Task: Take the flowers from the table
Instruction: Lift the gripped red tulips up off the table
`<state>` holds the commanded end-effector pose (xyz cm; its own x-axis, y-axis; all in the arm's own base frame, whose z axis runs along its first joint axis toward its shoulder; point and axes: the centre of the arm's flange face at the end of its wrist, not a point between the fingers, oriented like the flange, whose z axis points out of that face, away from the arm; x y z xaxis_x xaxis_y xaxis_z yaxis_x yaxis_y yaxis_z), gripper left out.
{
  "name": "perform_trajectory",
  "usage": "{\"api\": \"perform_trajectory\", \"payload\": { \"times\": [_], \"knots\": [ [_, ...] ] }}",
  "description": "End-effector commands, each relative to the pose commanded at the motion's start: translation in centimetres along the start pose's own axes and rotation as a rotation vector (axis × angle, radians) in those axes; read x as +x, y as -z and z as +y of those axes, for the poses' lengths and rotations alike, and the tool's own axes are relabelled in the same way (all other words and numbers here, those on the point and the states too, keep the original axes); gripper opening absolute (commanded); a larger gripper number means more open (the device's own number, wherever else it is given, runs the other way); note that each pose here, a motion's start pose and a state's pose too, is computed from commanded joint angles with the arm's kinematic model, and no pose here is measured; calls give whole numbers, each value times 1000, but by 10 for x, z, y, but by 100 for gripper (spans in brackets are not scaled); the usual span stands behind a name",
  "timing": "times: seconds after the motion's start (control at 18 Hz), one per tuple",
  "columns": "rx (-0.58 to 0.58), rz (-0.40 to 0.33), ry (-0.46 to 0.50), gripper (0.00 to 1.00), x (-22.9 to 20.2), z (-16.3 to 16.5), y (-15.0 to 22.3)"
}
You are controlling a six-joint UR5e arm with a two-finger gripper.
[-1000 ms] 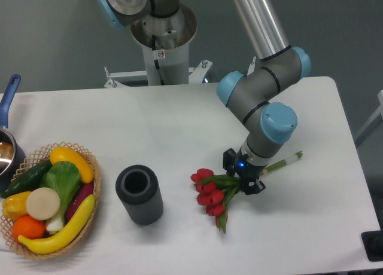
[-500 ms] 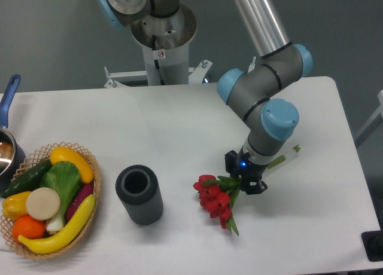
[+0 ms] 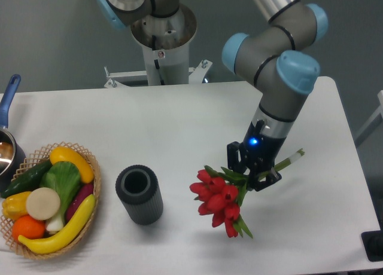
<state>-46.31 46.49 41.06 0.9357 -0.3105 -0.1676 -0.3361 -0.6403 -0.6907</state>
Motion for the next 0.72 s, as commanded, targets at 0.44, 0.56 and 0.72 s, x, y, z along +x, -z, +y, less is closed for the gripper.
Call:
{"api": "perform_trajectory", "payload": {
  "times": [0.44, 0.56, 0.72],
  "knots": [
    [399, 85, 142, 27, 4, -38, 26],
    [414, 91, 188, 27, 3, -38, 30],
    [418, 90, 207, 27, 4, -44, 37]
  ]
}}
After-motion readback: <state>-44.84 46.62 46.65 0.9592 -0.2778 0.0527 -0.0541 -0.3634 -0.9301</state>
